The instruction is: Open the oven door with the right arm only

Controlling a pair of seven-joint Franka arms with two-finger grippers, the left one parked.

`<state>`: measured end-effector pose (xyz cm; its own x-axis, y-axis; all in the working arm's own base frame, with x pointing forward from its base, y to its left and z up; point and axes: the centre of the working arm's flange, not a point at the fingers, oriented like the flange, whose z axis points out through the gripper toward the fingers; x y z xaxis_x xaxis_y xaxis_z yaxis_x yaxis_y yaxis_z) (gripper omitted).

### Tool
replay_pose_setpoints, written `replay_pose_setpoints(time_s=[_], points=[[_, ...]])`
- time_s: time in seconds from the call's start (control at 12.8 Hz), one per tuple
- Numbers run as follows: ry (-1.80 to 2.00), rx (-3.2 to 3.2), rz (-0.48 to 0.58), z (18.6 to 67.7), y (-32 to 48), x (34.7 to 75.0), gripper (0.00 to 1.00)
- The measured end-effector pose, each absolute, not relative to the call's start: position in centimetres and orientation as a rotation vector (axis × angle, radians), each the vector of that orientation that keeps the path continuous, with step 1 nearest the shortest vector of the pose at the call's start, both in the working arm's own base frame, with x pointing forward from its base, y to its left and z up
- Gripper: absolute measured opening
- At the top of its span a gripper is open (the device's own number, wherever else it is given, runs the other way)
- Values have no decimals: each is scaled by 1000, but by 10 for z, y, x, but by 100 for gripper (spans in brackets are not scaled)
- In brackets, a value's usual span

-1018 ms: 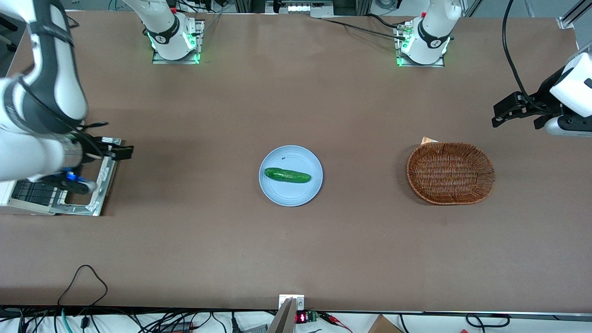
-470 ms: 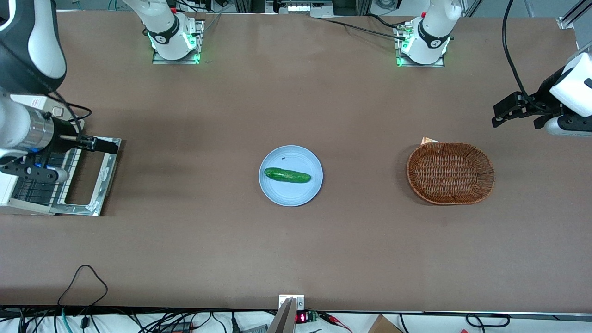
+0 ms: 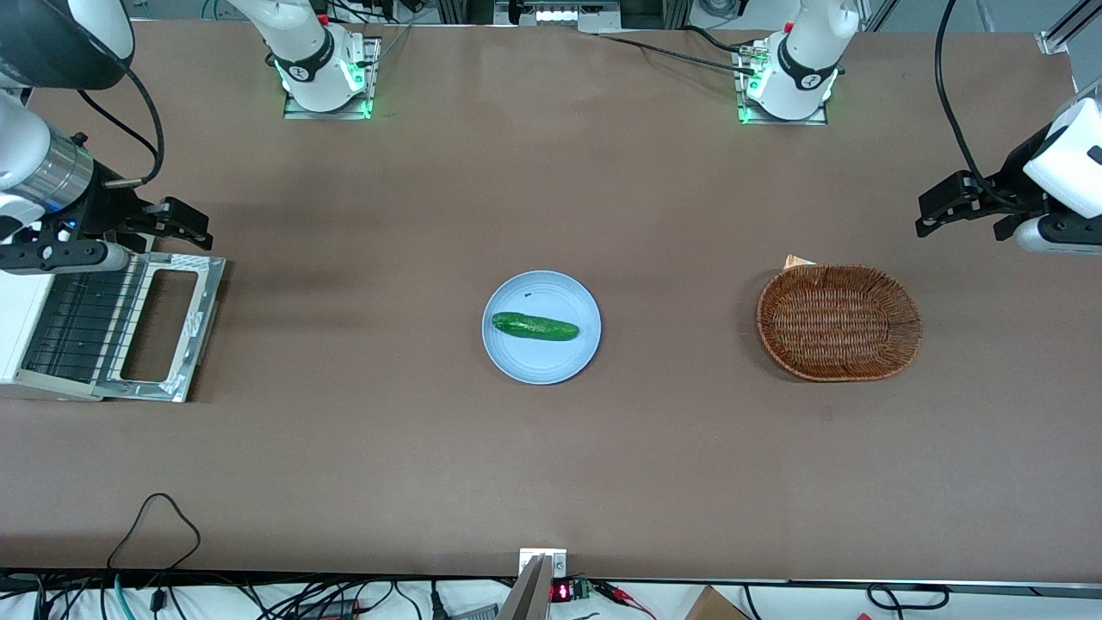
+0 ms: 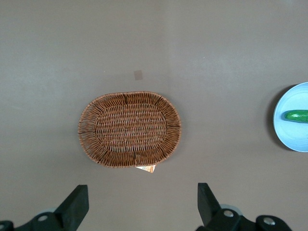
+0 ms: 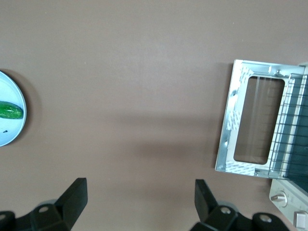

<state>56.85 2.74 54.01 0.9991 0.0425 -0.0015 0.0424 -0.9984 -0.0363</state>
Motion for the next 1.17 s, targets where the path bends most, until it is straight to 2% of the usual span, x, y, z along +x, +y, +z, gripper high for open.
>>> replay_pose_setpoints(time_s=[1.17], points=[[-40, -3106, 15, 535, 13, 563, 99]])
